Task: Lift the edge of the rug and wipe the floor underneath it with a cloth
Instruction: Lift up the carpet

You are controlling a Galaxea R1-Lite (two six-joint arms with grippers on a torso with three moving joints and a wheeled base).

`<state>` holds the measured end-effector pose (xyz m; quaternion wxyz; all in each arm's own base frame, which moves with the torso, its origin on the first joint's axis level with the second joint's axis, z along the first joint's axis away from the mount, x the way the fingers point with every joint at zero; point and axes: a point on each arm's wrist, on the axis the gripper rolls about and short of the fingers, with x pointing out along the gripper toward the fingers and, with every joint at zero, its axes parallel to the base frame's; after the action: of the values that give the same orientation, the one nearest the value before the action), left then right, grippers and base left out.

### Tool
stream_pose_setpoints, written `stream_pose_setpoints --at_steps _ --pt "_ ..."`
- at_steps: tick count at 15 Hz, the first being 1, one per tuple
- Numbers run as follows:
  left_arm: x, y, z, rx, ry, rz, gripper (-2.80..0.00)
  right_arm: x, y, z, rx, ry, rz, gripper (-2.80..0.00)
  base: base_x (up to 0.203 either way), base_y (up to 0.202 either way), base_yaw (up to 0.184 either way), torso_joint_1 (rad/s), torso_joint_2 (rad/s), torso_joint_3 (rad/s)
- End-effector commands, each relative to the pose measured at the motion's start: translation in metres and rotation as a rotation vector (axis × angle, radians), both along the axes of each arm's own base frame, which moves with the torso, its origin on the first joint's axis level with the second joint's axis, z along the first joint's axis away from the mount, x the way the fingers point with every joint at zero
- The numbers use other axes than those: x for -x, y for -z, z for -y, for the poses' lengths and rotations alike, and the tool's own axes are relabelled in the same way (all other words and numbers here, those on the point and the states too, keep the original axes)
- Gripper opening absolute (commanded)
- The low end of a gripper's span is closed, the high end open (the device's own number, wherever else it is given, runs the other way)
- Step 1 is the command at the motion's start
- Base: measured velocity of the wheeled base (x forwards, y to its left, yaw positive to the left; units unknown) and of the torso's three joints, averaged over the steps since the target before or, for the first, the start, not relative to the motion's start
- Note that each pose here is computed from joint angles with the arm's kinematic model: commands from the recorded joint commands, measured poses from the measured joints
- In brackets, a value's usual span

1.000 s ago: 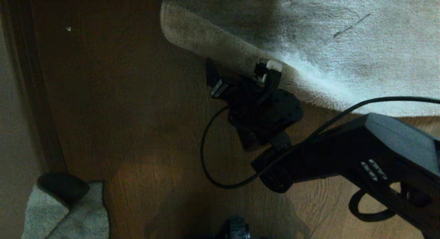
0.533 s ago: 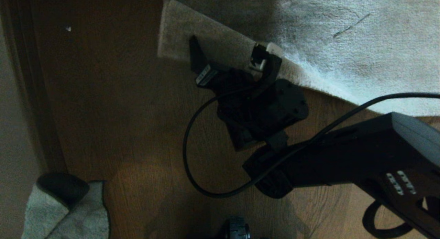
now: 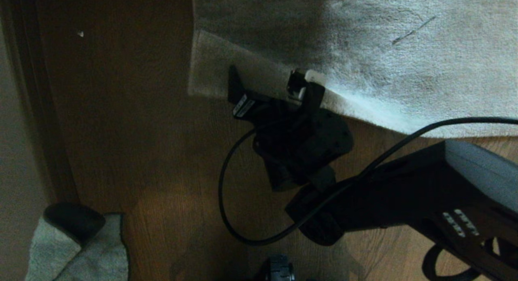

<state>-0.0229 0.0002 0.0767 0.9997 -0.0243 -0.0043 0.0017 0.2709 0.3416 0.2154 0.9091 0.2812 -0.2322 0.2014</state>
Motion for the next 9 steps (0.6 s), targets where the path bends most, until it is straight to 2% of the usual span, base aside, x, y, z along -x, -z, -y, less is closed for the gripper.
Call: stream_pose_setpoints --at_steps 1,4,7,9 --pt "0.000 0.000 0.000 0.001 -0.001 0.002 -2.80 -0.001 0.009 0.000 -0.041 0.010 -0.012 0.00 0.000 0.000 0.000 0.000 0.00 0.000" --pt "0.000 0.000 0.000 0.001 -0.001 -0.001 -2.80 -0.001 0.012 0.001 -0.142 -0.033 -0.059 0.00 0.000 0.000 0.000 0.000 0.00 0.000" --pt "0.000 0.000 0.000 0.001 -0.001 -0.001 -2.80 0.001 0.018 0.005 -0.272 -0.124 -0.124 0.00 0.000 0.000 0.000 0.000 0.00 0.000" --pt "0.000 0.000 0.000 0.001 -0.001 0.000 -2.80 0.000 0.020 0.005 -0.317 -0.150 -0.136 0.00 0.000 0.000 0.000 0.000 0.00 0.000"
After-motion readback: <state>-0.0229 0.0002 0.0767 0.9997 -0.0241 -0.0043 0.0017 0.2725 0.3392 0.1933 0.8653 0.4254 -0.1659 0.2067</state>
